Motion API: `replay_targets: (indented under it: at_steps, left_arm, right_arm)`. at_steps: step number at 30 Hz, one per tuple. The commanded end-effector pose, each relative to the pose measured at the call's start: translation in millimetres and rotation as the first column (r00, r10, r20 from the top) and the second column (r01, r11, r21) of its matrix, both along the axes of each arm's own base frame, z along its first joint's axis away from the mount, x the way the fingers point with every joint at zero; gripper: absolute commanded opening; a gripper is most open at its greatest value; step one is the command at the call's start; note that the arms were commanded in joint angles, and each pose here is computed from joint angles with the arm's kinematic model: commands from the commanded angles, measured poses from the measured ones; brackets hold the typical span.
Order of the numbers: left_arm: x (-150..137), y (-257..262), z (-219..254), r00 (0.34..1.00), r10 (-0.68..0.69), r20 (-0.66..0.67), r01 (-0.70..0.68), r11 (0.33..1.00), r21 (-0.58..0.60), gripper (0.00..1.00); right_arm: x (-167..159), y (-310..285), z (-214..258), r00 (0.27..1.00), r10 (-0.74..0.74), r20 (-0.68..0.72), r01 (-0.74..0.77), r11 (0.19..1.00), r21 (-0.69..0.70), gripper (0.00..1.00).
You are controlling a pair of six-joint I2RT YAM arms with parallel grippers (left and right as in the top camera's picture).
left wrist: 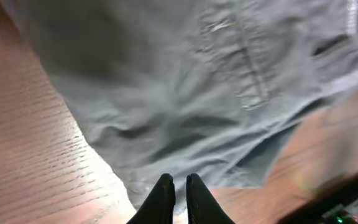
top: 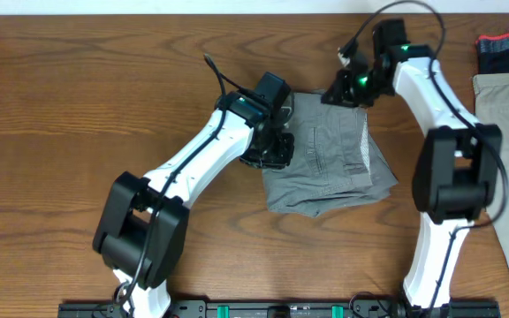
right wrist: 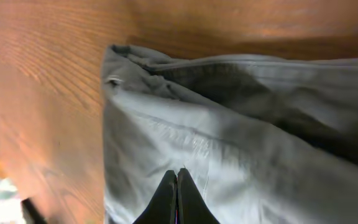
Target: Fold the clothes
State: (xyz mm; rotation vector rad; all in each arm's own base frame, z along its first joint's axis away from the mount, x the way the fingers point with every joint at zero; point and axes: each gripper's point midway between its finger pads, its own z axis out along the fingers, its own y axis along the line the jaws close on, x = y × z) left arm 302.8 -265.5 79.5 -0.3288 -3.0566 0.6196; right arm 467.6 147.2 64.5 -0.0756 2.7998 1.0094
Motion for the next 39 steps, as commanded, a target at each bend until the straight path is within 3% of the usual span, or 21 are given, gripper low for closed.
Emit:
replay_targets:
  at_steps: [1, 8, 17, 23, 28, 30, 33, 39]
  left_arm:
    - [-3, 1, -13, 0.999, 0.017, -0.046, -0.016, 1.0, 0.016, 0.11]
    - [-15, 1, -41, 0.992, 0.015, -0.127, -0.013, 1.0, 0.017, 0.12]
    - [-26, 8, -80, 0.986, 0.009, -0.165, -0.001, 0.999, 0.045, 0.11]
    - [-27, 10, -71, 0.989, -0.033, -0.143, 0.038, 0.999, 0.035, 0.11]
    - [-26, 10, -42, 0.995, -0.045, -0.093, 0.046, 0.999, 0.007, 0.11]
    - [-24, 8, -27, 0.997, -0.054, -0.055, 0.054, 0.998, -0.014, 0.11]
    - [-18, 5, -9, 0.998, -0.057, 0.007, 0.057, 0.997, -0.044, 0.22]
    - [18, -7, 3, 0.983, -0.037, 0.181, 0.052, 0.996, -0.079, 0.24]
  right_arm:
    - [-10, 21, -27, 0.996, 0.057, -0.066, -0.047, 0.988, 0.145, 0.01]
    - [8, 7, -66, 0.997, 0.004, -0.077, 0.009, 0.985, 0.171, 0.01]
    - [33, -29, -74, 0.997, -0.076, -0.003, 0.076, 0.992, 0.105, 0.01]
    - [47, -43, -48, 0.995, -0.102, 0.021, 0.101, 0.993, 0.055, 0.01]
    - [52, -63, 10, 0.988, -0.126, 0.085, 0.133, 0.988, -0.076, 0.01]
    - [44, -63, 39, 0.988, -0.127, 0.091, 0.134, 0.988, -0.08, 0.01]
    - [14, -59, 69, 0.995, -0.081, 0.059, 0.085, 0.993, -0.079, 0.01]
    - [-63, -45, 80, 0.986, 0.118, -0.12, -0.123, 0.992, -0.032, 0.01]
